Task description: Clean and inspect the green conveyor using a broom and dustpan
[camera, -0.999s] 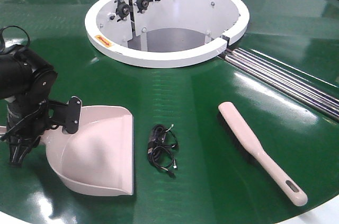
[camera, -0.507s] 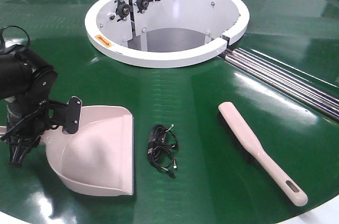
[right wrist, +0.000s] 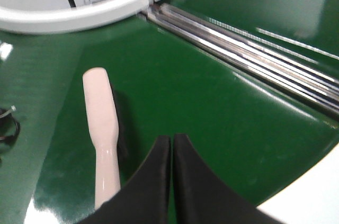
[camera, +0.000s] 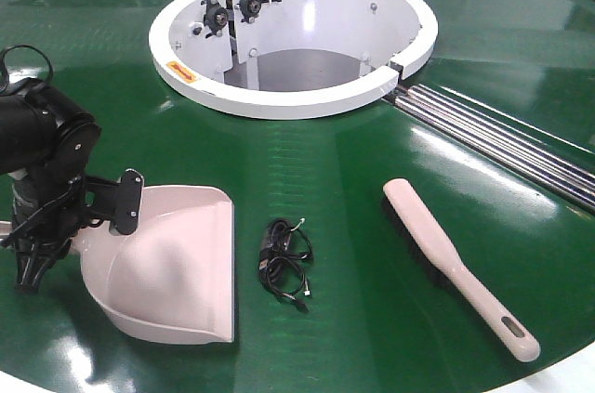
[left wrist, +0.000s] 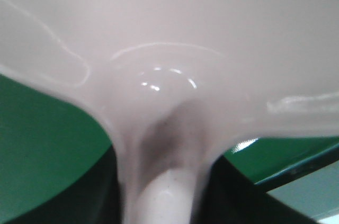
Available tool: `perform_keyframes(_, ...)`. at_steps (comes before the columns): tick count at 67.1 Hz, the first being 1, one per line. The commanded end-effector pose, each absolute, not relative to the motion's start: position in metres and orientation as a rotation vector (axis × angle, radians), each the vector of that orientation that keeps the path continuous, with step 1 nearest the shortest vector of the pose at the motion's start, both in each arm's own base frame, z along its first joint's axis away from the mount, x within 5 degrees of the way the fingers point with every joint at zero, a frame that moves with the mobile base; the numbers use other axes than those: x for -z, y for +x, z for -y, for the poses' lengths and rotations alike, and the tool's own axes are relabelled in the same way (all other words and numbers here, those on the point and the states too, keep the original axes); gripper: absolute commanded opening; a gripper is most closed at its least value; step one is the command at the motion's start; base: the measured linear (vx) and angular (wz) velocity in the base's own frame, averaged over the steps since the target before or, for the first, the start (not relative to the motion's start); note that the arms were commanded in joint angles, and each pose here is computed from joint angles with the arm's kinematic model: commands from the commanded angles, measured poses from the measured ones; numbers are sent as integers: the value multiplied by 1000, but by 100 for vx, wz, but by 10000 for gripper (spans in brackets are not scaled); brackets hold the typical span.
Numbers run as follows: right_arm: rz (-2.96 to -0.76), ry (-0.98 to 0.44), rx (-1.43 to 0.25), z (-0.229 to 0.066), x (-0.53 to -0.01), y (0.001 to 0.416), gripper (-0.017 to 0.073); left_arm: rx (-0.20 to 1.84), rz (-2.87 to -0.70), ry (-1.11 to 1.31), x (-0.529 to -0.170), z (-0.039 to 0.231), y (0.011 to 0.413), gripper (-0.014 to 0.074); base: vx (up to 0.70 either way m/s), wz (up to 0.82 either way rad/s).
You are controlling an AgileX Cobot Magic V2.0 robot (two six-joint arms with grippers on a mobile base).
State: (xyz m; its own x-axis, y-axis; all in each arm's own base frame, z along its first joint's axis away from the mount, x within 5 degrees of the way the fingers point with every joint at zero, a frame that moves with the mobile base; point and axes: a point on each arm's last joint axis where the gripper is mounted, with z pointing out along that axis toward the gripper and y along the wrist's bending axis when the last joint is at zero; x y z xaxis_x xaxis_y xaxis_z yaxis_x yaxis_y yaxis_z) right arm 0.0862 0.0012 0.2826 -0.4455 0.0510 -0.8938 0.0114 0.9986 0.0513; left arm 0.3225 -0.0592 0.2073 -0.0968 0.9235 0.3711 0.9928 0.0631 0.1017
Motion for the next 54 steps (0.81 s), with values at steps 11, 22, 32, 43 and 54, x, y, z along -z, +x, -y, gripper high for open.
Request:
perform_keyframes(11, -2017, 37, -13, 1, -300, 104, 7, 567, 2181, -1970, -230, 59, 321, -6, 0, 0)
perform_keyframes(22, -2085, 7, -9, 0, -319, 116, 129, 567, 2181, -1970, -230, 59, 321, -6, 0, 0)
perform_keyframes(32, -2205, -58, -17, -3, -329, 136, 370, 567, 2181, -1970, -230, 59, 321, -6, 0, 0)
perform_keyframes(43, -2284, -128, -83, -9, -340, 163, 575, 567, 2181, -1970, -230, 59, 321, -6, 0, 0)
perform_keyframes(54, -2346, -127, -136, -12, -346, 189, 580, 567, 2181, -1970, -230, 59, 321, -6, 0, 0)
